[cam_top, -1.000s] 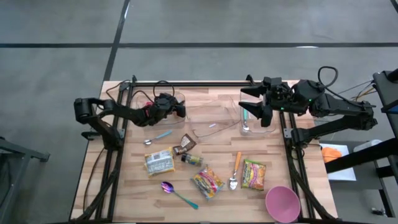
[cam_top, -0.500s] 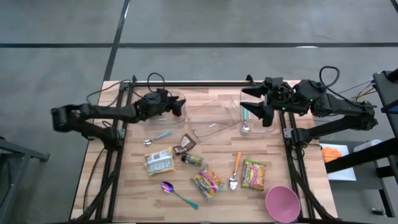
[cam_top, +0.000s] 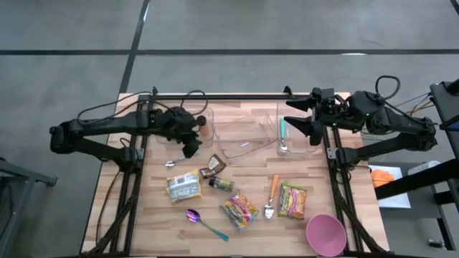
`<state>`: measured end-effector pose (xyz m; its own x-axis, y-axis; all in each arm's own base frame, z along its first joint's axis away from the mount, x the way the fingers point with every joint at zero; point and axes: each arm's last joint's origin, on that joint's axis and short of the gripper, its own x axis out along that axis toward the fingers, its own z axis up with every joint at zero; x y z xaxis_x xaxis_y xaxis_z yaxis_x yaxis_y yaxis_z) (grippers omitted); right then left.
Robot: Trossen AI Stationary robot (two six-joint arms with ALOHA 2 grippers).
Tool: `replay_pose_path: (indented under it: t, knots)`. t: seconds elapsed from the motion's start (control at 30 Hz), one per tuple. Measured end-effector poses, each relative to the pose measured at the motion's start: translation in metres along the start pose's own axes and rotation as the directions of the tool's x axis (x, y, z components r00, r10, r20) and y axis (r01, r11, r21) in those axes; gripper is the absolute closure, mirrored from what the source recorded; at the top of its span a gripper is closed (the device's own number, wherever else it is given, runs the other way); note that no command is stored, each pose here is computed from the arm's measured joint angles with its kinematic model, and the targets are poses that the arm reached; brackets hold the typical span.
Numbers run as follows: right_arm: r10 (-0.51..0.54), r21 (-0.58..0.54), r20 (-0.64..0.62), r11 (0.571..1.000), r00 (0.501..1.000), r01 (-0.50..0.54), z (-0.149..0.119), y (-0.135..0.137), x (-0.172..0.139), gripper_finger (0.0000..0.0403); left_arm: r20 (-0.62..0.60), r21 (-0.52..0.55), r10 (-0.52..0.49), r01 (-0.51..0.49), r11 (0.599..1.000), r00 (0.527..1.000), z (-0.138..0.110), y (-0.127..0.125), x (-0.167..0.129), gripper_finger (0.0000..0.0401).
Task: Pick & Place Food Item
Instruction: Put the yellow noodle pack into the middle transparent bin
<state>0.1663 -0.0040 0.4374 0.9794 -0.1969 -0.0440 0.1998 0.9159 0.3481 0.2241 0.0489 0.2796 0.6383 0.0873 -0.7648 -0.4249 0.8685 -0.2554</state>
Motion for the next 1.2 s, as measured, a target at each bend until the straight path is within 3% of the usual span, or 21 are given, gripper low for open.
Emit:
replay_pose_path:
  t: [0.33,0.73,1.2]
  knots:
    - [-0.003,-0.009,-0.011,1.0,1.0,0.003,-0.001,0.0,0.0,0.0076,-0.233,0.058,-0.172,0.19,0.98,0.957,-0.044,-0.008,0.03,0.0213]
    - [-0.004,-0.014,-0.015,1.0,1.0,0.004,-0.002,0.0,0.0,0.0076,-0.308,0.09,-0.173,0.21,0.974,0.935,-0.072,-0.011,0.045,0.0213]
    - [-0.013,-0.015,-0.038,1.0,0.999,0.012,-0.004,-0.001,0.0,0.0076,-0.493,0.128,-0.136,0.226,0.966,0.859,-0.077,-0.018,0.094,0.0213]
